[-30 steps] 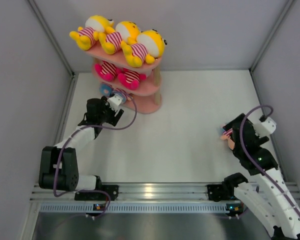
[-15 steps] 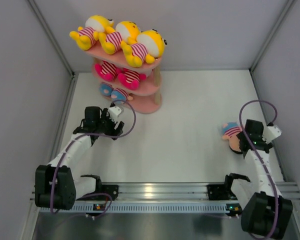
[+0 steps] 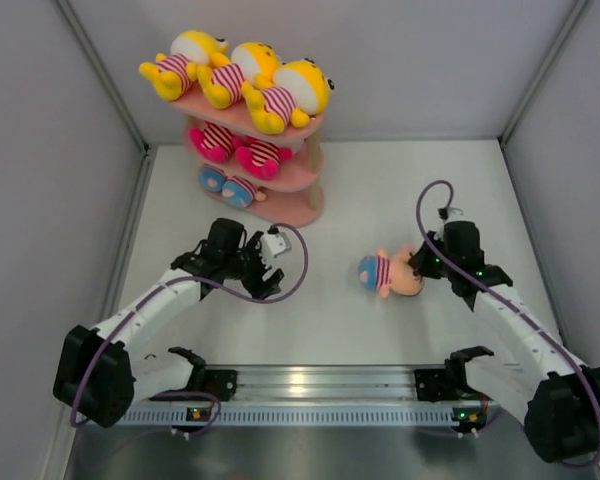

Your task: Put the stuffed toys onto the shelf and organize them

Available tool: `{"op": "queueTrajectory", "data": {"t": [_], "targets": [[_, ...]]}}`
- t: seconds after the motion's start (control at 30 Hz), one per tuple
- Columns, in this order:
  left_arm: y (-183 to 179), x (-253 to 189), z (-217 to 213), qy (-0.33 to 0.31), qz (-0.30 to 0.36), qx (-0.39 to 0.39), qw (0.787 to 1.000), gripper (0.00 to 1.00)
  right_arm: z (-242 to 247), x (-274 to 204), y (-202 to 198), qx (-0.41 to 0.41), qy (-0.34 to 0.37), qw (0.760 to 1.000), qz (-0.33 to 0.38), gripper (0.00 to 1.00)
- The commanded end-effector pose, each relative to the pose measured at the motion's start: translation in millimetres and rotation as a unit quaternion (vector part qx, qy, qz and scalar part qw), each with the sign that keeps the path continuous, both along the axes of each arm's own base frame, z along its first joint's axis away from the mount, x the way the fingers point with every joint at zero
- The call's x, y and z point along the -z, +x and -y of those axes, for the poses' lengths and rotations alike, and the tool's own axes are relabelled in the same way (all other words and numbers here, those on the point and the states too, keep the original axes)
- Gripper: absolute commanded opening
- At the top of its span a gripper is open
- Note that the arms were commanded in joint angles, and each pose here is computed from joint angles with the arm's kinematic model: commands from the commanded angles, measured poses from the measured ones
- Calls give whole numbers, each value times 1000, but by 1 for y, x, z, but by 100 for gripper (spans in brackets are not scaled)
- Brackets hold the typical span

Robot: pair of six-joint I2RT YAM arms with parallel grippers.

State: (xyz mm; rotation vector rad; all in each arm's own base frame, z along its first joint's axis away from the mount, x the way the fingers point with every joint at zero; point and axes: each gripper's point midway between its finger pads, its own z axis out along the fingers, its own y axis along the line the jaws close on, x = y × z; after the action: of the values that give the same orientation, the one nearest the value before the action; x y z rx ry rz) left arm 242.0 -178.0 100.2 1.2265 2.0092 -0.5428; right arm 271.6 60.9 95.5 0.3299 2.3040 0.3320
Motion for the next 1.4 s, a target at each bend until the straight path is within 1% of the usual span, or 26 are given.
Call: {"op": "queueTrajectory", "data": {"t": [0.0, 0.03, 0.07, 0.1, 0.17, 0.2, 0.37, 0.47, 0.53, 0.67, 0.77, 0.8, 0.87, 0.9, 0.93, 1.0, 1.03, 1.07, 1.1, 1.13, 1.17, 1.2, 1.23, 1.27, 1.33, 1.37], "targets": [[5, -37, 25, -20, 48, 41, 998, 81, -77, -39, -8, -187, 21, 981, 45, 0], [3, -41, 31, -24, 50, 51, 997, 81, -99, -36, -17, -231, 18, 972, 38, 0], [1, -45, 35, -29, 51, 55, 997, 81, -110, -36, -22, -255, 15, 966, 39, 0], [1, -50, 38, -33, 54, 58, 996, 82, -122, -43, -22, -274, 16, 960, 50, 0], [-8, -52, 47, -39, 48, 72, 995, 82, -149, -43, -30, -309, 32, 949, 47, 0], [-13, -52, 50, -42, 45, 79, 995, 83, -156, -47, -27, -313, 39, 947, 53, 0], [-37, -46, 66, -38, 37, 114, 992, 97, -202, -65, -24, -352, 75, 929, 83, 0], [-37, -50, 70, -43, 34, 115, 992, 97, -216, -70, -22, -358, 73, 927, 83, 0], [-45, -53, 74, -58, 25, 131, 989, 97, -222, -74, -20, -361, 72, 926, 86, 0], [-50, -48, 76, -61, 10, 139, 988, 97, -231, -84, -21, -369, 87, 920, 99, 0], [-50, -47, 77, -61, 9, 143, 988, 93, -236, -90, -23, -374, 95, 917, 106, 0], [-49, -48, 79, -62, 10, 144, 988, 91, -237, -93, -22, -374, 97, 916, 109, 0], [-49, -50, 82, -67, 3, 145, 987, 72, -241, -95, -23, -376, 104, 914, 112, 0], [-49, -51, 83, -69, 2, 146, 987, 59, -244, -99, -23, -379, 109, 911, 118, 0], [-49, -51, 84, -70, -1, 146, 987, 38, -246, -99, -23, -381, 112, 910, 119, 0], [-46, -49, 82, -63, 1, 138, 988, 7, -250, -99, -25, -386, 118, 907, 117, 0], [-42, -49, 80, -59, 8, 127, 990, 0, -250, -97, -24, -383, 116, 909, 115, 1], [-38, -47, 77, -52, 16, 117, 992, 0, -248, -95, -23, -379, 113, 911, 113, 9], [-27, -44, 69, -31, 33, 88, 995, 0, -247, -93, -21, -372, 109, 915, 112, 21], [-23, -39, 62, -19, 39, 72, 996, 0, -243, -87, -21, -366, 100, 920, 102, 46], [-16, -38, 57, -12, 51, 55, 997, 0, -238, -83, -17, -350, 88, 927, 100, 53], [-3, -32, 41, 9, 62, 17, 998, 0, -233, -81, -16, -342, 81, 931, 98, 58], [5, -32, 33, 14, 69, -2, 998, 0, -227, -79, -13, -327, 71, 937, 98, 62], [19, -31, 15, 22, 73, -37, 996, 0, -223, -74, -14, -322, 65, 940, 95, 64], [36, -31, -5, 29, 85, -66, 994, 0, -216, -77, -14, -310, 59, 943, 105, 65], [47, -30, -25, 33, 86, -96, 991, 0, -212, -74, -16, -306, 54, 945, 104, 66]]}}
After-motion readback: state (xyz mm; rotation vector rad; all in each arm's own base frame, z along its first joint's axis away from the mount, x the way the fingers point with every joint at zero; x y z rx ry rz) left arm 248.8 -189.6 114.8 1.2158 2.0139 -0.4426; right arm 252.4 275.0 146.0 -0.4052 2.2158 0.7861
